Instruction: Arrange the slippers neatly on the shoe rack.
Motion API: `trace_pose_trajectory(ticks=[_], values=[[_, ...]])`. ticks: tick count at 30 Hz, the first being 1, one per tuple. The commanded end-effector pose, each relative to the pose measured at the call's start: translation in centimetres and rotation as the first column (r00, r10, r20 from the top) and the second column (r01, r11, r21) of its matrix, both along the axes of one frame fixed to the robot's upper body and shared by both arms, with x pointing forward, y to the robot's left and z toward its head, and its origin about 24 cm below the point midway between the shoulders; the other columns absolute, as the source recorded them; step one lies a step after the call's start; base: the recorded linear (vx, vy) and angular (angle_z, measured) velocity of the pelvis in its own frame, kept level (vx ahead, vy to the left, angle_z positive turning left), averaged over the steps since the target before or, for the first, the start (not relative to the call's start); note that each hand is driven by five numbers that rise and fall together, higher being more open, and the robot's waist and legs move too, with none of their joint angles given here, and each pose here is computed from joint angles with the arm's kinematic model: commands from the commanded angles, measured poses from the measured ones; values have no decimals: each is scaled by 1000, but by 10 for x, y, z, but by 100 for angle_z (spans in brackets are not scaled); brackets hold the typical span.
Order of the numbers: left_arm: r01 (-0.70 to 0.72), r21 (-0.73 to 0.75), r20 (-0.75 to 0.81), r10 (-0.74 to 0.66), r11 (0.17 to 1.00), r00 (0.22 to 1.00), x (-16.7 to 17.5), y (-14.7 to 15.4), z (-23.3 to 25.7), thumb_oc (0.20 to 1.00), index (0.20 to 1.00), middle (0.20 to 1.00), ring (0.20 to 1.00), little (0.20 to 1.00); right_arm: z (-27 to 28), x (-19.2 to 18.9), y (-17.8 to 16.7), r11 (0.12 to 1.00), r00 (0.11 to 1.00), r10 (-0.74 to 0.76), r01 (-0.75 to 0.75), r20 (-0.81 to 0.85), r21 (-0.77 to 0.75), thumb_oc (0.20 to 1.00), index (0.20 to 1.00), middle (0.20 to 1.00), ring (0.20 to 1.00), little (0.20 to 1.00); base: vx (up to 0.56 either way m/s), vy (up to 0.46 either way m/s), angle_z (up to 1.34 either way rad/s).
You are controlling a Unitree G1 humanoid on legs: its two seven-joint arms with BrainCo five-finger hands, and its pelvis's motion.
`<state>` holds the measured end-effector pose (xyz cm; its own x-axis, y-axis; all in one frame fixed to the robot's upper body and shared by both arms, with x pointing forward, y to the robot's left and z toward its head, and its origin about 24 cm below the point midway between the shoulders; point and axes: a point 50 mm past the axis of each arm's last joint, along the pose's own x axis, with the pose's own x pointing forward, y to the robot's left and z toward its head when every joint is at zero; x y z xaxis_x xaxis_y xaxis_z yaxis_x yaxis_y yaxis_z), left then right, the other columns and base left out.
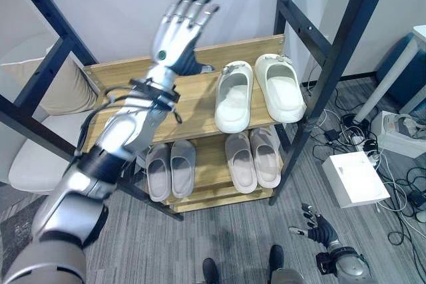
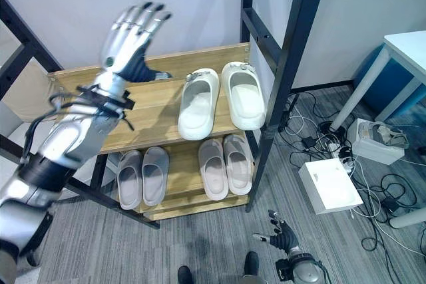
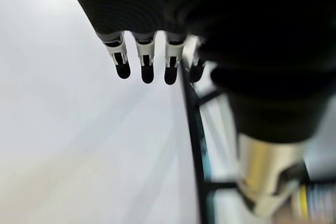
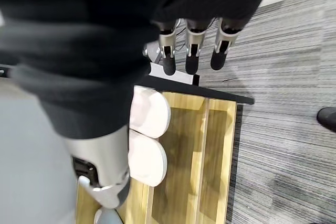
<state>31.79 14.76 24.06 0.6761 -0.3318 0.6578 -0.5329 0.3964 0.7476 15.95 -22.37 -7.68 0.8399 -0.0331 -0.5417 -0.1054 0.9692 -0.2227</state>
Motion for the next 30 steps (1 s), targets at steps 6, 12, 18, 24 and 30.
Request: trace_pose_trajectory(ticks=[6,12,18,24,30], values=[[270,-678,-261,-567,684,781,-2,-24,-55,1000,1000,1000,1000,1000,6,17,24,998,998,48,-50,50,43,1000,1000,1000,1000,1000,-19,24,13],[66,-920,-316,-830,387,460,-13,-50,-115,1000,1000,1000,1000,1000,9,24,24,996,997,68,-70,36,52,1000,1000,1000,1000,1000,-12,16,3],[-19,-957,-284,-919,290,274,-20,-78,-126,1000,1000,1000,1000,1000,15,31,24,992,994,107,-109,32,64,1000,1000,1000,1000,1000,0,0,0],[-100,-971,-235,-933,215,272,-7,-108,-126,1000,1000,1000,1000,1000,17,48,39,989,991,120,-124,52,84,1000,1000,1000,1000,1000,0,0,0],[-124,-967,-253,-887,222,385,15,-120,-117,1000,1000,1000,1000,1000,11,61,54,991,995,88,-92,42,97,1000,1000,1000,1000,1000,0,0,0]])
